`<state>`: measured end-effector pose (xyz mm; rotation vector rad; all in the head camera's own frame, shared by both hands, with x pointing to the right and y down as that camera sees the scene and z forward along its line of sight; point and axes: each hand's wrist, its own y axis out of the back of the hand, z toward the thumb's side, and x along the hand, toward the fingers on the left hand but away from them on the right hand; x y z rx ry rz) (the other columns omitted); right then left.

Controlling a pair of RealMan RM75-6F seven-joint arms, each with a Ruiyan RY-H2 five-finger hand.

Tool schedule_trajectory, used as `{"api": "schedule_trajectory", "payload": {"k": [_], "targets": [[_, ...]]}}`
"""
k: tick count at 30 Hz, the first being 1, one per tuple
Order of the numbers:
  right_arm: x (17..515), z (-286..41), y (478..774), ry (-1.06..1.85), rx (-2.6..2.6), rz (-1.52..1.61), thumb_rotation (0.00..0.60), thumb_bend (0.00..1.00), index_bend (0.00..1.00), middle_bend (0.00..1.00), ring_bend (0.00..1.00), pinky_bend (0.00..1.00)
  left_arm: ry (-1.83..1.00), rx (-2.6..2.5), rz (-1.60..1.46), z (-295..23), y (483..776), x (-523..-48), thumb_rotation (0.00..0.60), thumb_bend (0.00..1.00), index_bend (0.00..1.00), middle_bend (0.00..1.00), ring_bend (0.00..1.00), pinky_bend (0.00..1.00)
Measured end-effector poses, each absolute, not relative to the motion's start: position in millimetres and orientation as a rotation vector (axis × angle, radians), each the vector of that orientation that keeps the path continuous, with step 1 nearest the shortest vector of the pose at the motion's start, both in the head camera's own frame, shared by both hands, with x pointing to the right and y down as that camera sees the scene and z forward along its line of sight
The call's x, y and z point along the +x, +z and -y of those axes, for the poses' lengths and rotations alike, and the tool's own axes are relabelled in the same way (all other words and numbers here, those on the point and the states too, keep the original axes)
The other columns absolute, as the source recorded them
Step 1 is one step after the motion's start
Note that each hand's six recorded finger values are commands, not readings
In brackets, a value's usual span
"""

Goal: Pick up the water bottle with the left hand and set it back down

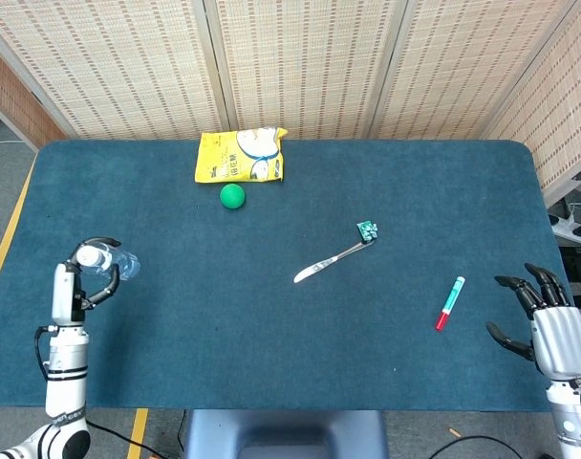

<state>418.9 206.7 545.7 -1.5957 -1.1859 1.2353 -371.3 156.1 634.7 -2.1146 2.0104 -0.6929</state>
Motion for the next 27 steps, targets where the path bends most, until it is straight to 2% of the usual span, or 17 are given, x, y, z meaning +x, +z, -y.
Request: {"api": "schedule_trajectory", "payload": {"k": [5, 8, 11, 20, 24, 27], "targets": [[420, -207, 545, 1.234, -1.596, 1.19, 0.6, 0.1, 0.25, 0.31, 0.09, 0.13, -0.938, -2.313, -1.879, -180, 672, -354, 0.6, 0.65, 0.61, 0.64, 0.52, 0.6], [421, -206, 544, 1.234, -1.59, 1.193, 0.6, 0.1, 0.25, 0.31, 0.09, 0.13, -0.985, -2.357, -1.851, -186, 680, -350, 0.6, 0.65, 0.61, 0.64, 0.52, 0.6], [421, -206, 543, 1.228, -1.593, 1.199, 0.6, 0.1, 0.25, 0.31, 0.09, 0.13, -0.912, -2.309, -1.892, -180, 671, -351, 0.6, 0.65, 0.61, 0.64, 0.52, 0.6], [420, -207, 544, 1.232, -1.598, 1.188, 0.6, 0.1, 0.25, 0.31, 0.09, 0.13, -0.492, -1.921, -2.084, -160, 598, -376, 0.6, 0.65, 0.62, 0.65, 0.52, 0.6], [419, -207, 545, 1.232, -1.599, 1.187, 0.6, 0.1, 0.25, 0.31, 0.09, 0.13, -0.49, -1.91, -2.091, -161, 596, -376, 0.6, 0.65, 0.62, 0.65, 0.52, 0.6], [419, -207, 545, 1.235, -1.6, 1.183, 0.6, 0.1, 0.25, 0.31, 0.09, 0.13, -0.559, -1.97, -2.063, -165, 609, -370, 0.6, 0.65, 0.62, 0.64, 0.52, 0.6]]}}
